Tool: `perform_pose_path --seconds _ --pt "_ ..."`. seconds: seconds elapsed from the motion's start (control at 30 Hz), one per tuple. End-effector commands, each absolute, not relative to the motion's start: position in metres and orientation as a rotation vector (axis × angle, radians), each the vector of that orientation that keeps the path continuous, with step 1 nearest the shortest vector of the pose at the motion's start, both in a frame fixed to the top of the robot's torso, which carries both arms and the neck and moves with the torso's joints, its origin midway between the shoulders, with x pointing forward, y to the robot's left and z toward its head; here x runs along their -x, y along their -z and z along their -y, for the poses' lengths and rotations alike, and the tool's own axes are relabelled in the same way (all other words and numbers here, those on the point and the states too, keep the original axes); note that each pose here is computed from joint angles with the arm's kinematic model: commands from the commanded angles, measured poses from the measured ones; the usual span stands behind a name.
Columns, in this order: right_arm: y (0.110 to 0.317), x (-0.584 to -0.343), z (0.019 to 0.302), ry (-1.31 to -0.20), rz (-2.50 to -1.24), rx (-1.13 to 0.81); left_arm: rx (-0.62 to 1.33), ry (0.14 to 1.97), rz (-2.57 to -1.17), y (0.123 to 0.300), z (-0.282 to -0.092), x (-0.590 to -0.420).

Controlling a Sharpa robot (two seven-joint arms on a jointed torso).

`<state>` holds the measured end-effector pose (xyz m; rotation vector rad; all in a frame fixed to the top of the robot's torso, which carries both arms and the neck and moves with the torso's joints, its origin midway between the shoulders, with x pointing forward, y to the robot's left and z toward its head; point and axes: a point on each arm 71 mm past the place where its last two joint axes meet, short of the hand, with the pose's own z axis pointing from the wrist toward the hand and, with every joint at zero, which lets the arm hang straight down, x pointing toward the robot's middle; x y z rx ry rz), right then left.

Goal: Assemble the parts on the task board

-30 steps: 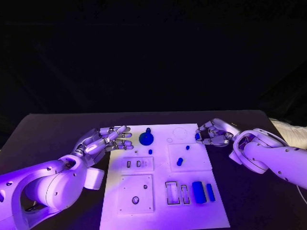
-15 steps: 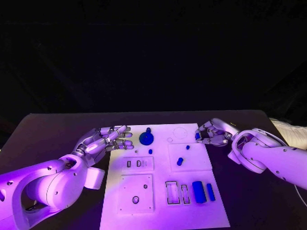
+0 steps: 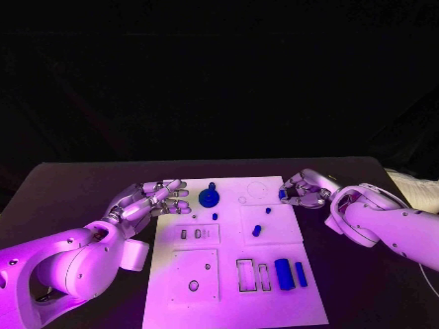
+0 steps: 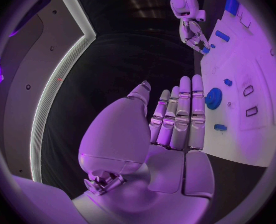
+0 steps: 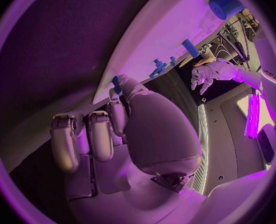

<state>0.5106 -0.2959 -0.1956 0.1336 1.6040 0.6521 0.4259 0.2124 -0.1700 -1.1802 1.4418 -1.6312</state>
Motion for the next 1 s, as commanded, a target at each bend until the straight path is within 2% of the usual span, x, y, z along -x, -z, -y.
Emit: perform_pose_path --seconds 0.03,1.0 --pt "0.1972 -0.511 0.295 -0.644 -1.617 -0.133 1.173 1.657 -1.448 0.169 -0.21 -0.4254" --pt "0.1985 -0.5138 0.2889 -0.639 -1.625 -0.143 1.178 1.658 -1.463 0.1698 -0.2095 -0.4253"
